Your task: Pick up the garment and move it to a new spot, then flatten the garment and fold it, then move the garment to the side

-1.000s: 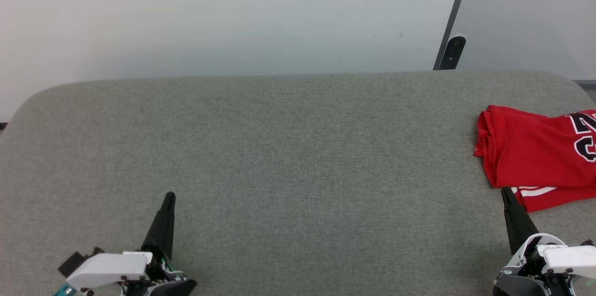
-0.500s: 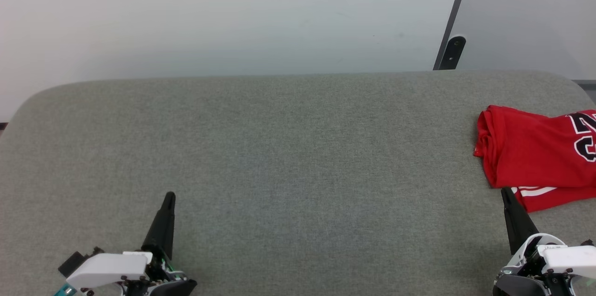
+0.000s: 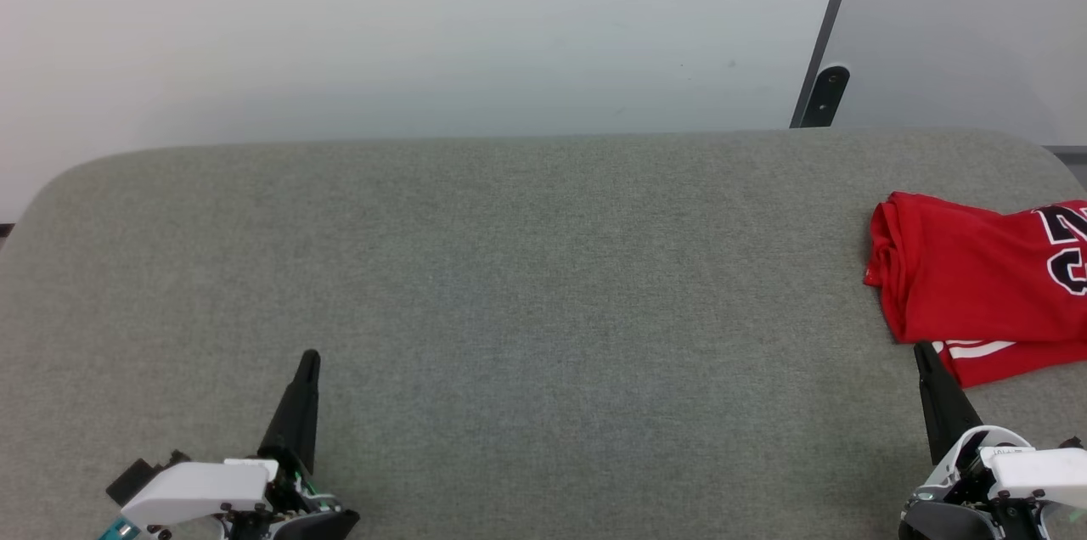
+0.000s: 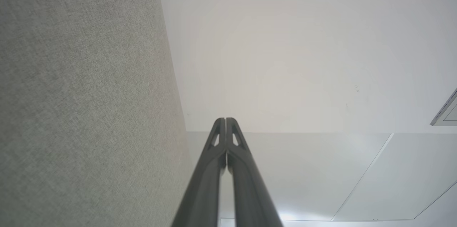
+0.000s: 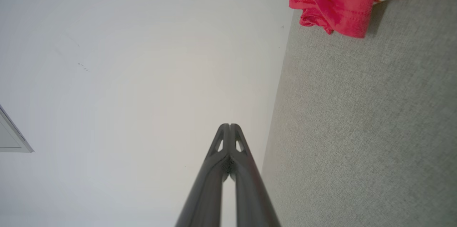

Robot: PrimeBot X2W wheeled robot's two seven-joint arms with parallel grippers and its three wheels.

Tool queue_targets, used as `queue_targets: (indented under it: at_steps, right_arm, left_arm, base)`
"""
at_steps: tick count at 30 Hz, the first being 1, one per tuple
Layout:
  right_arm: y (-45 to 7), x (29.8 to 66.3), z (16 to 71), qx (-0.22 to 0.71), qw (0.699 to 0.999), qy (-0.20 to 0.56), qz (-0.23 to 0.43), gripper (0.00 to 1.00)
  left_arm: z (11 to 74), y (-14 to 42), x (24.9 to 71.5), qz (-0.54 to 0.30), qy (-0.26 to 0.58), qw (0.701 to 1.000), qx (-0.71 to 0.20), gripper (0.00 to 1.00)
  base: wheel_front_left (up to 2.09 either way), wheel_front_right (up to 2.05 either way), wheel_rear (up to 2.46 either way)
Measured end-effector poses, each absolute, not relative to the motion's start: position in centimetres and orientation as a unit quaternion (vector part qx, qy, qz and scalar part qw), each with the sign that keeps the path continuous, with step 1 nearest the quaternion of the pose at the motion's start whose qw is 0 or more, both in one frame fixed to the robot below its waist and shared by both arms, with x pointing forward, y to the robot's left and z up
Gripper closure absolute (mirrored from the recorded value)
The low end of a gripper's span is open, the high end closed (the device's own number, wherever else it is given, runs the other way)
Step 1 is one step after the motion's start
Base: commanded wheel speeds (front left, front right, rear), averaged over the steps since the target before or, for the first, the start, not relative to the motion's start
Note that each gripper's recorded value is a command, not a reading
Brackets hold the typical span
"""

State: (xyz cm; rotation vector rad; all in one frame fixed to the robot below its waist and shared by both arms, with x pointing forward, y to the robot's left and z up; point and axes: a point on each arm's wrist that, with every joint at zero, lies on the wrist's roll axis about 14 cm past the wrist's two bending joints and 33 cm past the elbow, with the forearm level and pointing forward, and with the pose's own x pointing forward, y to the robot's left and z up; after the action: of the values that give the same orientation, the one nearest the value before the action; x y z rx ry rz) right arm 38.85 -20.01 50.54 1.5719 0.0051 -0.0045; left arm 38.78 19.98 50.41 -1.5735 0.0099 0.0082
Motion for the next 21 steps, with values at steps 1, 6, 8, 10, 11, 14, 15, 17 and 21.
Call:
queue_targets:
  at_steps: [1,6,8,10,11,14,15,17,21]
  right_arm:
    - [-20.02,38.85,50.54,0.708,0.707,0.002,-0.002,1.0]
    - [-20.02,38.85,50.54,0.708,0.707,0.002,-0.002,1.0]
    - [-20.02,38.85,50.54,0.708,0.707,0.002,-0.002,1.0]
    - [-20.01,38.85,50.54,0.708,0.707,0.002,-0.002,1.0]
    - [-20.02,38.85,50.54,0.708,0.707,0.002,-0.002,1.0]
    - [-20.02,38.85,50.54,0.708,0.707,0.002,-0.002,1.0]
    - [-20.02,38.85,50.54,0.708,0.707,0.002,-0.002,1.0]
    - [-20.01,38.85,50.54,0.708,0.707,0.002,-0.002,1.0]
    - [-20.02,38.85,50.54,0.708,0.707,0.002,-0.002,1.0]
  left_arm:
    - [50.41,19.98,38.78,0.004,0.004,0.706,-0.708,1.0]
    - [50.4,19.98,38.78,0.004,0.005,0.706,-0.708,1.0]
    - [50.41,19.97,38.78,0.004,0.005,0.706,-0.708,1.0]
    - [50.41,19.98,38.78,0.004,0.004,0.706,-0.708,1.0]
    - [50.41,19.97,38.78,0.004,0.005,0.706,-0.708,1.0]
    - [50.41,19.98,38.78,0.004,0.004,0.706,-0.708,1.0]
    - [50.41,19.98,38.78,0.004,0.004,0.706,-0.708,1.0]
    - [50.41,19.97,38.78,0.004,0.005,0.706,-0.708,1.0]
    - [50.41,19.97,38.78,0.004,0.005,0.706,-0.708,1.0]
  base:
    - [0.0,0.0,0.0]
    - [0.0,0.0,0.0]
    - [0.0,0.0,0.0]
    - [0.0,0.0,0.0]
    - [0.0,0.0,0.0]
    - [0.0,0.0,0.0]
    - [0.0,0.0,0.0]
    - [0.0,0.0,0.0]
    - [0.0,0.0,0.0]
